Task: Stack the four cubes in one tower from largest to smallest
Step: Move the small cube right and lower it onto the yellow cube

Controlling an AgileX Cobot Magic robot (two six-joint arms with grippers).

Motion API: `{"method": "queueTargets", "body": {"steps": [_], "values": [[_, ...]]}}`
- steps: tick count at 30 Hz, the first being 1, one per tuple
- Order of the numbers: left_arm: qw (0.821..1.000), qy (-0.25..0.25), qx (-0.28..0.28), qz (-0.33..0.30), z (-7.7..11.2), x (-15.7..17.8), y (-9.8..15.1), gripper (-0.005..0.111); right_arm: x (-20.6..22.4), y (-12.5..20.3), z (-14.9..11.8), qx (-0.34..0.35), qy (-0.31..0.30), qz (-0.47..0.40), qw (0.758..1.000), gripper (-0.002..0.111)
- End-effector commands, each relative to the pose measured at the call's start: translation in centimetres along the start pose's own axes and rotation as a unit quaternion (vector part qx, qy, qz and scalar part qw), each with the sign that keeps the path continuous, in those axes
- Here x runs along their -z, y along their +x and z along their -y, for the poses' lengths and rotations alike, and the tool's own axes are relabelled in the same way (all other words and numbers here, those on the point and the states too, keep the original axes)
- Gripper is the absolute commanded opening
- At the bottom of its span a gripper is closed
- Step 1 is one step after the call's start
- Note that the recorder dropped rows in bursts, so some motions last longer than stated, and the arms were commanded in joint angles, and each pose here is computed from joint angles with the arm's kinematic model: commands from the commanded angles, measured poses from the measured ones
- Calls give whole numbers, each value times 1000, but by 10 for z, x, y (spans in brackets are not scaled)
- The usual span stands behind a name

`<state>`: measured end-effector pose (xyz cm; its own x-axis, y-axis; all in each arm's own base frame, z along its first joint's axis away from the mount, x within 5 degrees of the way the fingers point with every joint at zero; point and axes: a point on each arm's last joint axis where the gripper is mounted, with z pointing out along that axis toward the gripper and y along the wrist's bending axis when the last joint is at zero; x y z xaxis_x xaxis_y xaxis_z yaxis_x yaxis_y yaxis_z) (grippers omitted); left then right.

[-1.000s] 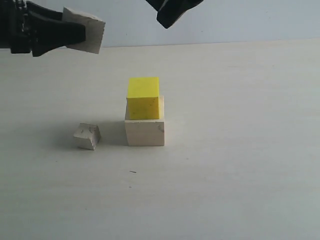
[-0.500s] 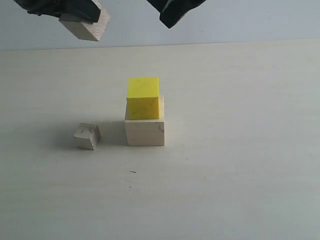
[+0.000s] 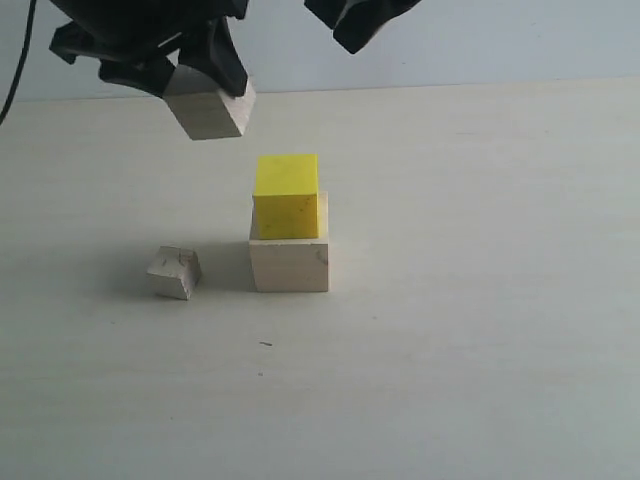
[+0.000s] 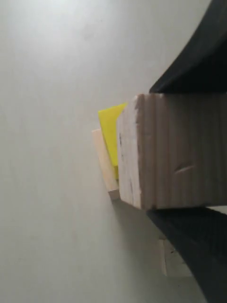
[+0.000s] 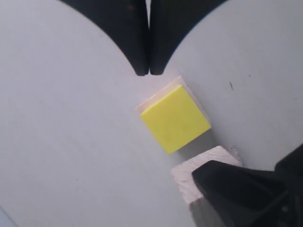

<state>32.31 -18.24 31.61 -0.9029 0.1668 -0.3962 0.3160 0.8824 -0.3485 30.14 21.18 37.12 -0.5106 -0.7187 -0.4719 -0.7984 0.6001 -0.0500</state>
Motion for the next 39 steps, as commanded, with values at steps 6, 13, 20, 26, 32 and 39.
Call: {"method": "queueTargets", "body": {"steps": [6, 13, 20, 26, 32, 39], "values": [[1000, -2, 19, 5, 15, -10, -10, 0, 7, 6, 19, -44, 99, -21, 994, 0], [1000, -18, -1, -11, 34, -19, -14, 0, 14, 22, 54, -105, 103, -19, 989, 0], [999, -39, -1, -27, 40, -36, -11, 0, 16, 39, 82, -169, 67, -6, 983, 0], [999, -39, 15, -30, 44, -41, -14, 0, 0, 53, 84, -173, 49, -32, 983, 0], [999, -40, 26, -14, 51, -35, -18, 0, -9, 56, 84, -175, 49, -33, 983, 0], [996, -61, 40, -41, 47, -49, -15, 0, -9, 56, 84, -174, 48, -33, 983, 0]]}}
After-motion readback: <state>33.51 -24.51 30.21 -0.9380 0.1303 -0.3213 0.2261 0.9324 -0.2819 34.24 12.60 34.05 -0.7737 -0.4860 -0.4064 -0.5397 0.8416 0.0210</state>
